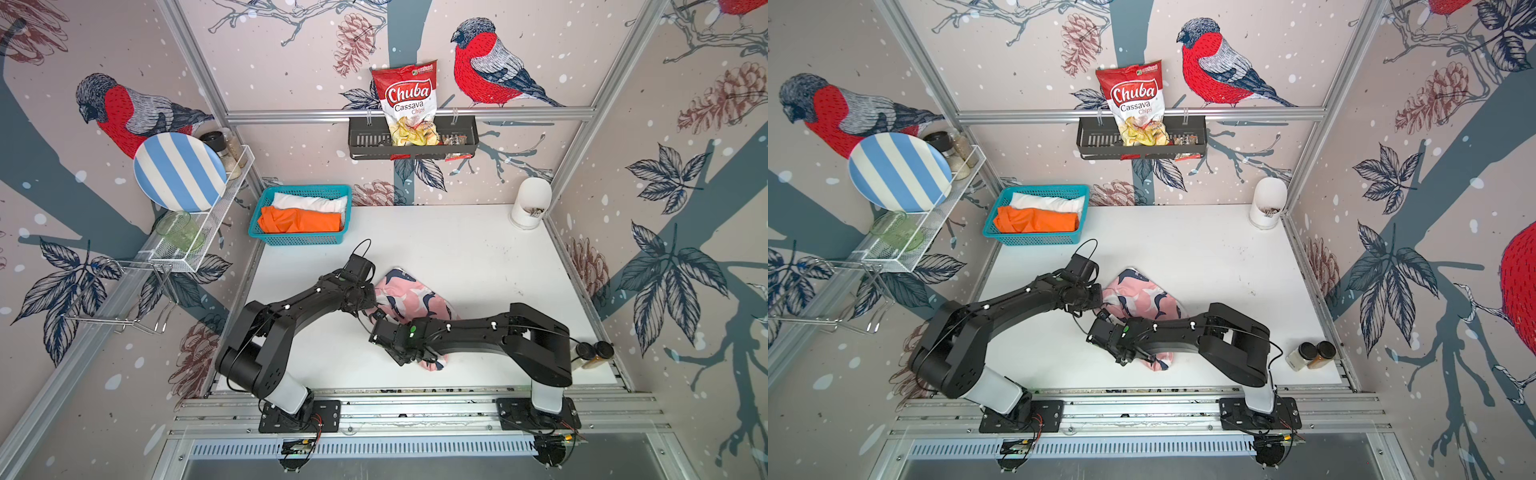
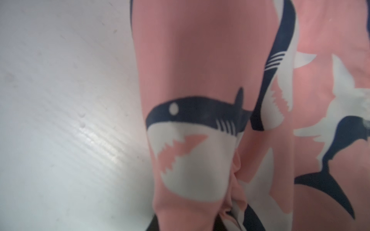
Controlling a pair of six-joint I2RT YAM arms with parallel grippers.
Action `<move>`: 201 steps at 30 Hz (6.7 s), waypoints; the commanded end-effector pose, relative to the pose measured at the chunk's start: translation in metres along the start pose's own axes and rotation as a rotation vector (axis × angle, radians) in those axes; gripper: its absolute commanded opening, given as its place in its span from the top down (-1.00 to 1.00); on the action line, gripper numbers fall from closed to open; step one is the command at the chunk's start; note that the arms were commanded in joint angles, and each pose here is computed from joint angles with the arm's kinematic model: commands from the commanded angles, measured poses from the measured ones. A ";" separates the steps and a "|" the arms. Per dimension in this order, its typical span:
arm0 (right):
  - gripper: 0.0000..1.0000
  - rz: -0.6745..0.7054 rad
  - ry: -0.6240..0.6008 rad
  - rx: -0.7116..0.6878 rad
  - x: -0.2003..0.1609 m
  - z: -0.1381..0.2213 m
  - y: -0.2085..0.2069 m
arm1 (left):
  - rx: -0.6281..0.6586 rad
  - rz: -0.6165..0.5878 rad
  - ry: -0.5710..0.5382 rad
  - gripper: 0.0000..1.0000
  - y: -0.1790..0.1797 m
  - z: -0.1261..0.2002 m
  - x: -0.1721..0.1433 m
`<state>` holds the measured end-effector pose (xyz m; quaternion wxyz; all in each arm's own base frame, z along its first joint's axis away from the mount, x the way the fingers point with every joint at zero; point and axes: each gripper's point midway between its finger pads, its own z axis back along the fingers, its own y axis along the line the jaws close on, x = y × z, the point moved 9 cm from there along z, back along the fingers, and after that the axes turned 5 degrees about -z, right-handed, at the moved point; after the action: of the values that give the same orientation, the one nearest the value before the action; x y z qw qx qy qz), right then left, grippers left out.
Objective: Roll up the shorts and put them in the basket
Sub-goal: Roll the shorts at the center of the board.
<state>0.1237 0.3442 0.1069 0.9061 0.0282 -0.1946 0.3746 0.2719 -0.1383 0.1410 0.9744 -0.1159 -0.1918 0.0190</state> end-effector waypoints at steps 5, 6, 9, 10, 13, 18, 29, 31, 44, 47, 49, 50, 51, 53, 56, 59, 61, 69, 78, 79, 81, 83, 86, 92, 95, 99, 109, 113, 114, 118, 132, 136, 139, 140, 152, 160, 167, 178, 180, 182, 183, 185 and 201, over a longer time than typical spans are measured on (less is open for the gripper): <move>0.72 -0.248 0.047 0.696 0.006 0.018 -0.014 | -0.006 0.037 -0.093 -0.14 0.005 0.054 0.003; 0.72 -0.277 0.052 0.793 0.006 0.018 -0.018 | -0.025 0.036 -0.098 -0.17 0.004 0.060 0.002; 0.74 -0.362 0.081 0.967 0.005 0.009 -0.033 | -0.069 0.046 -0.098 -0.19 0.000 0.069 -0.002; 0.76 -0.401 0.094 1.009 0.003 0.004 -0.040 | -0.084 0.048 -0.101 -0.20 -0.001 0.071 -0.003; 0.79 -0.506 0.110 1.116 -0.004 -0.006 -0.060 | -0.128 0.034 -0.101 -0.27 -0.012 0.071 -0.007; 0.83 -0.640 0.157 1.108 -0.021 -0.026 -0.093 | -0.135 0.003 -0.062 -0.37 -0.029 0.049 -0.007; 0.72 -0.673 0.235 0.972 -0.047 -0.044 -0.111 | 0.045 0.017 0.013 0.32 -0.025 -0.029 0.012; 0.61 -0.666 0.230 0.938 -0.049 -0.041 -0.112 | 0.070 0.016 0.072 0.77 -0.015 -0.047 0.008; 0.20 -0.716 0.183 0.783 -0.087 -0.004 -0.127 | 0.113 0.046 0.107 1.00 0.024 -0.050 0.001; 0.02 -0.738 0.176 0.748 -0.098 0.005 -0.129 | 0.107 0.049 0.104 1.00 0.025 -0.047 0.001; -0.13 -0.753 0.170 0.701 -0.104 0.010 -0.132 | 0.082 0.051 0.104 1.00 0.022 -0.046 0.002; -0.18 -0.759 0.169 0.662 -0.105 0.014 -0.134 | 0.074 0.050 0.103 1.00 0.020 -0.046 0.003; -0.19 -0.765 0.157 0.613 -0.104 0.019 -0.138 | 0.066 0.050 0.104 1.00 0.019 -0.046 0.004; -0.23 -0.761 0.106 0.491 -0.096 0.036 -0.146 | 0.052 0.047 0.104 1.00 0.017 -0.044 0.006; -0.37 -0.686 -0.024 0.280 -0.070 0.076 -0.150 | 0.044 0.042 0.100 1.00 0.015 -0.041 0.007; -0.52 -0.538 -0.116 0.077 -0.038 0.109 -0.133 | 0.036 0.039 0.103 1.00 0.014 -0.041 0.008; -0.59 -0.427 -0.123 -0.008 -0.018 0.116 -0.111 | 0.032 0.039 0.108 1.00 0.013 -0.042 0.008; -1.00 0.038 -0.026 -0.333 0.035 0.063 -0.014 | 0.016 0.042 0.113 1.00 0.012 -0.043 0.007; -1.00 0.184 0.083 -0.366 0.029 -0.010 -0.002 | 0.019 0.034 0.113 1.00 0.012 -0.040 0.006; -0.98 0.179 0.095 -0.350 0.028 -0.014 -0.004 | 0.017 0.034 0.112 1.00 0.012 -0.040 0.006; -0.81 0.163 0.116 -0.293 0.024 -0.020 -0.008 | 0.016 0.035 0.110 1.00 0.012 -0.039 0.006; -0.47 0.134 0.122 -0.212 0.024 -0.022 -0.010 | 0.017 0.040 0.106 0.96 0.012 -0.037 0.007; -0.01 0.078 0.115 -0.046 0.027 -0.015 -0.011 | 0.012 0.045 0.077 0.71 0.011 -0.028 0.009; 0.37 -0.040 0.136 0.329 0.034 0.001 -0.011 | 0.031 0.046 -0.012 0.09 0.011 0.012 0.017; 0.39 -0.108 0.143 0.561 0.038 0.008 -0.014 | -0.005 0.044 -0.051 -0.02 0.008 0.040 0.016; 0.39 -0.158 0.170 0.783 0.039 0.004 -0.021 | -0.057 0.051 -0.071 -0.13 0.008 0.066 0.007; 0.43 -0.405 0.249 1.019 0.022 -0.046 -0.077 | -0.157 0.083 -0.054 -0.30 0.007 0.070 -0.014; 0.40 -0.450 0.271 1.012 0.012 -0.060 -0.095 | -0.148 0.086 -0.024 -0.37 0.007 0.050 -0.015; 0.39 -0.450 0.276 1.013 0.010 -0.061 -0.096 | -0.141 0.087 -0.020 -0.39 0.007 0.046 -0.014; 0.33 -0.447 0.297 0.993 0.003 -0.066 -0.099 | -0.147 0.083 -0.003 -0.43 0.003 0.023 -0.007; -0.44 -0.297 0.173 0.217 0.013 0.002 -0.109 | 0.005 0.054 0.052 0.90 0.017 -0.018 -0.003; -0.72 -0.222 0.063 -0.078 0.025 0.045 -0.100 | 0.003 0.051 0.060 0.91 0.018 -0.019 -0.004; -0.86 -0.132 -0.031 -0.207 0.034 0.070 -0.079 | -0.002 0.049 0.061 0.90 0.017 -0.019 -0.004; -0.89 -0.093 -0.060 -0.227 0.037 0.076 -0.069 | -0.005 0.049 0.061 0.91 0.017 -0.019 -0.003; -0.92 0.303 -0.075 -0.338 0.022 0.019 -0.009 | -0.013 0.031 0.086 0.89 0.016 -0.021 -0.002; -0.16 0.326 -0.003 -0.294 0.008 -0.008 -0.015 | -0.016 0.021 0.086 0.86 0.014 -0.019 0.001; 0.51 0.215 0.040 0.080 0.006 0.016 0.003 | -0.007 0.022 0.051 0.44 0.014 -0.005 0.005; 0.52 -0.221 0.066 0.804 0.012 0.021 -0.041 | 0.029 0.015 -0.077 -0.36 0.015 0.064 0.018; 0.53 -0.310 0.063 0.879 0.010 0.012 -0.061 | 0.018 0.015 -0.091 -0.37 0.013 0.071 0.020; 0.51 -0.377 0.077 0.966 0.006 0.002 -0.076 | -0.013 0.018 -0.093 -0.39 0.010 0.075 0.020; 0.49 -0.404 0.082 1.010 0.004 -0.004 -0.083 | -0.031 0.024 -0.092 -0.40 0.008 0.076 0.020; 0.47 -0.460 0.097 1.064 0.001 -0.016 -0.095 | -0.074 0.027 -0.087 -0.41 0.001 0.074 0.021; -0.56 -0.620 0.148 0.696 -0.025 -0.030 -0.141 | -0.026 -0.020 0.043 -0.43 -0.035 -0.022 0.017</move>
<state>0.2168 0.2466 0.0914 0.8692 0.4683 0.0577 0.1475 0.2884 -0.1753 0.1371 0.9778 -0.1379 -0.1576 0.0075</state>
